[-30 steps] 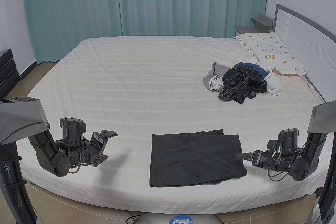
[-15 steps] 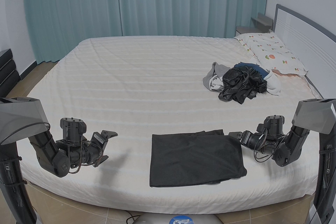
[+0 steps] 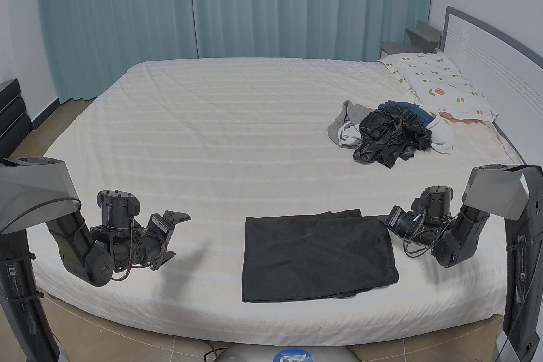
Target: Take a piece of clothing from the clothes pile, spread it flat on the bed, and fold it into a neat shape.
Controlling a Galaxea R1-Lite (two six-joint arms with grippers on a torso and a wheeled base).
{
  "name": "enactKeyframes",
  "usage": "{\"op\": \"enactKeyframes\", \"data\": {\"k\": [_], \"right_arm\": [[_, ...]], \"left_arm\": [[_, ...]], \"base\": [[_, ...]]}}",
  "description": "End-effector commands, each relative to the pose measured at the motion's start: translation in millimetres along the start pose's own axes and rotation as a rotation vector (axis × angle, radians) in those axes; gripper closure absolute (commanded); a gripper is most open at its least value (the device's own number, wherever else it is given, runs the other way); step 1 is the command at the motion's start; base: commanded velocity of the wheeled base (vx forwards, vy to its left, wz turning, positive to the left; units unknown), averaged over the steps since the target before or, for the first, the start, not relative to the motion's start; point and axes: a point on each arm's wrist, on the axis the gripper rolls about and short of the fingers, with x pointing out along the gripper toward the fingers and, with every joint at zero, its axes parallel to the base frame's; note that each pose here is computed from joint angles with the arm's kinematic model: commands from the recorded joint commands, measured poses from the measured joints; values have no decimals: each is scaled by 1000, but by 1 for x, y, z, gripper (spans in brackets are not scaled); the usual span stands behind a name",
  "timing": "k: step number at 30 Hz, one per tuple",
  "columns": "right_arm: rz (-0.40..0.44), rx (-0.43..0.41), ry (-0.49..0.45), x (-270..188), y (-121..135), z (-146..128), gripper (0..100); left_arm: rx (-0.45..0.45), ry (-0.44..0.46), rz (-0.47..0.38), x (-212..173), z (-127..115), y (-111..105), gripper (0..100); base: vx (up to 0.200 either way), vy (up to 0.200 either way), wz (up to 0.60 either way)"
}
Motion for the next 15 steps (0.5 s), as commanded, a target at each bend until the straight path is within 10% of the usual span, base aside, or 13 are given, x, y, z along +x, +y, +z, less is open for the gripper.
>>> {"op": "enactKeyframes", "data": {"k": [1,2,3,15], "right_arm": [[-2,5,-6,-2,-2,1,100],[-2,5,-8,-3,-2,2,100],[-2,7,-8,-3,-2,2,0],[29,-11,-113,-41,26,28,0]], "left_arm": [[-2,0,-2,1,0,0,0],[-2,0,-2,1,0,0,0],[-2,0,-2,1,0,0,0],[0,1,1,0,0,0,0]], "base": [[0,0,0],[0,0,0],[0,0,0],[0,0,0]]}}
